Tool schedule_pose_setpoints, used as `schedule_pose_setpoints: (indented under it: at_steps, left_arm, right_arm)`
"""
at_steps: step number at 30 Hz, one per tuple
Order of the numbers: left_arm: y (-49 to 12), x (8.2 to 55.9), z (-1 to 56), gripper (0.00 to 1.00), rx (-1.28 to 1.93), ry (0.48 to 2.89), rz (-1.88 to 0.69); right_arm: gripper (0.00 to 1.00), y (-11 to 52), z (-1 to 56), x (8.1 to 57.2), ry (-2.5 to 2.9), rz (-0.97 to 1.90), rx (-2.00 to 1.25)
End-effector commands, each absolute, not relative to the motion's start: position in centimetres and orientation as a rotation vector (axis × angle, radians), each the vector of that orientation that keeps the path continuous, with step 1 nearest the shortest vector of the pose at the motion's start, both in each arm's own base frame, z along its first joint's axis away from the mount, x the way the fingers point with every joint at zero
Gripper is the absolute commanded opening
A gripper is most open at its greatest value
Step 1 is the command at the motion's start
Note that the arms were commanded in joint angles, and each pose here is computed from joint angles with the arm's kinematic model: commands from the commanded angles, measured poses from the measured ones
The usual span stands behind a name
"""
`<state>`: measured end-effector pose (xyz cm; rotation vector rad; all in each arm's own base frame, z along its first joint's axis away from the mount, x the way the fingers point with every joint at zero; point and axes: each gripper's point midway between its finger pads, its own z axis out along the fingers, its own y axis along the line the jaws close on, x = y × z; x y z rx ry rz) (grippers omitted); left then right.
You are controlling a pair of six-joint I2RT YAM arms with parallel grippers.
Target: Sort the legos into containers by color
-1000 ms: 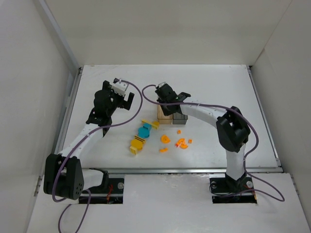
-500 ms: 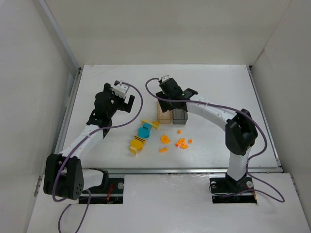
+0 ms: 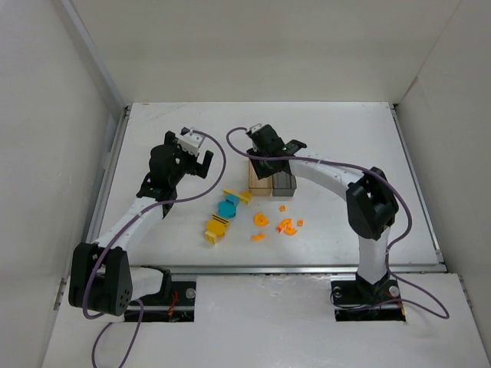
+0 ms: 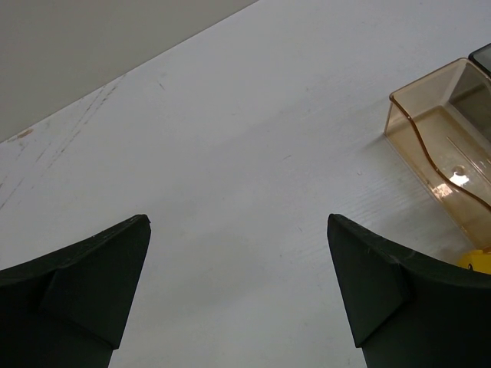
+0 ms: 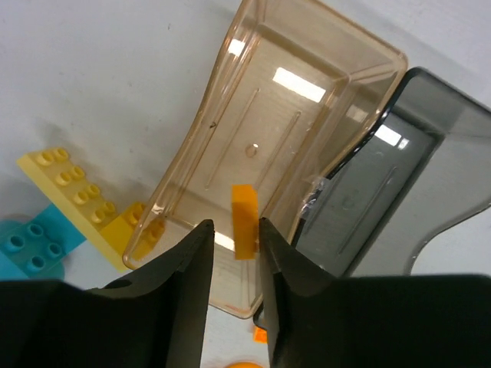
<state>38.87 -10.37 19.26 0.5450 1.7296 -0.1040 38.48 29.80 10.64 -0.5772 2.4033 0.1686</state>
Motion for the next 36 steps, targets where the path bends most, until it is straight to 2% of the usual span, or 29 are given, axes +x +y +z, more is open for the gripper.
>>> schedule_pose_setpoints:
  at_steps: [1, 3, 5, 7, 8, 11, 14, 16, 18, 20, 23, 25, 26, 28, 29, 30, 32, 34, 36]
  left_arm:
    - [-10.8, 38.7, 20.9, 0.99, 0.549, 1.667, -0.117]
    - [-10.8, 38.7, 20.9, 0.99, 0.549, 1.667, -0.117]
    - [-10.8, 38.7, 20.9, 0.99, 0.549, 1.667, -0.117]
    - [-10.8, 38.7, 20.9, 0.99, 0.549, 1.667, -0.117]
    - [-10.8, 38.7, 20.9, 0.99, 0.549, 1.667, -0.117]
    - [-10.8, 38.7, 20.9, 0.99, 0.549, 1.667, -0.117]
    - [-10.8, 38.7, 20.9, 0.99, 0.549, 1.667, -0.117]
    - [-10.8, 38.6, 20.6, 0.99, 0.551, 1.676, -0.118]
    - [-10.8, 38.6, 20.6, 0.99, 0.551, 1.676, -0.118]
    - [-10.8, 38.6, 20.6, 0.99, 0.551, 1.676, -0.118]
    - [-10.8, 38.6, 20.6, 0.99, 0.551, 1.676, -0.118]
    - [-10.8, 38.6, 20.6, 0.99, 0.551, 1.676, -0.118]
    - [-10.8, 38.7, 20.9, 0.99, 0.549, 1.667, -0.117]
    - [-11.0, 38.7, 20.5, 0.99, 0.557, 1.674, -0.126]
    - [-11.0, 38.7, 20.5, 0.99, 0.557, 1.674, -0.126]
    - [-11.0, 38.7, 20.5, 0.99, 0.557, 1.674, -0.126]
    - [-11.0, 38.7, 20.5, 0.99, 0.557, 1.674, -0.126]
    - [-11.1, 38.5, 20.1, 0.99, 0.565, 1.681, -0.136]
    - [-11.1, 38.5, 20.1, 0.99, 0.565, 1.681, -0.136]
  right_arm:
    - [0.33, 31.3, 12.5, 39.4, 2.359, 0.235, -0.583]
    - [0.28, 31.4, 12.5, 39.6, 2.358, 0.236, -0.582]
    - [0.29, 31.3, 11.9, 39.4, 2.375, 0.226, -0.589]
    - [0.37, 31.3, 11.5, 39.4, 2.384, 0.221, -0.591]
    - [0.47, 31.3, 11.5, 39.4, 2.384, 0.221, -0.592]
    - [0.47, 31.0, 11.4, 39.4, 2.390, 0.204, -0.589]
    - [0.47, 30.5, 13.7, 39.4, 2.353, 0.200, -0.546]
    - [0.52, 29.9, 15.5, 39.3, 2.322, 0.225, -0.503]
    - [0.61, 29.4, 17.3, 37.5, 2.292, 0.302, -0.483]
    - [1.00, 28.5, 17.9, 36.4, 2.283, 0.313, -0.469]
    - [1.00, 26.6, 16.7, 33.9, 2.347, 0.294, -0.456]
    - [0.92, 25.5, 15.3, 32.1, 2.401, 0.305, -0.424]
    - [0.76, 25.3, 14.7, 31.3, 2.422, 0.317, -0.420]
    - [0.58, 24.6, 12.7, 29.7, 2.473, 0.327, -0.417]
    - [0.41, 24.4, 12.0, 29.3, 2.501, 0.328, -0.381]
    - [0.36, 24.1, 11.5, 29.1, 2.514, 0.317, -0.359]
    - [0.34, 24.2, 9.2, 28.3, 2.584, 0.295, -0.331]
    - [0.51, 24.3, 8.0, 28.5, 2.590, 0.266, -0.313]
    - [0.54, 24.2, 6.5, 28.4, 2.619, 0.214, -0.307]
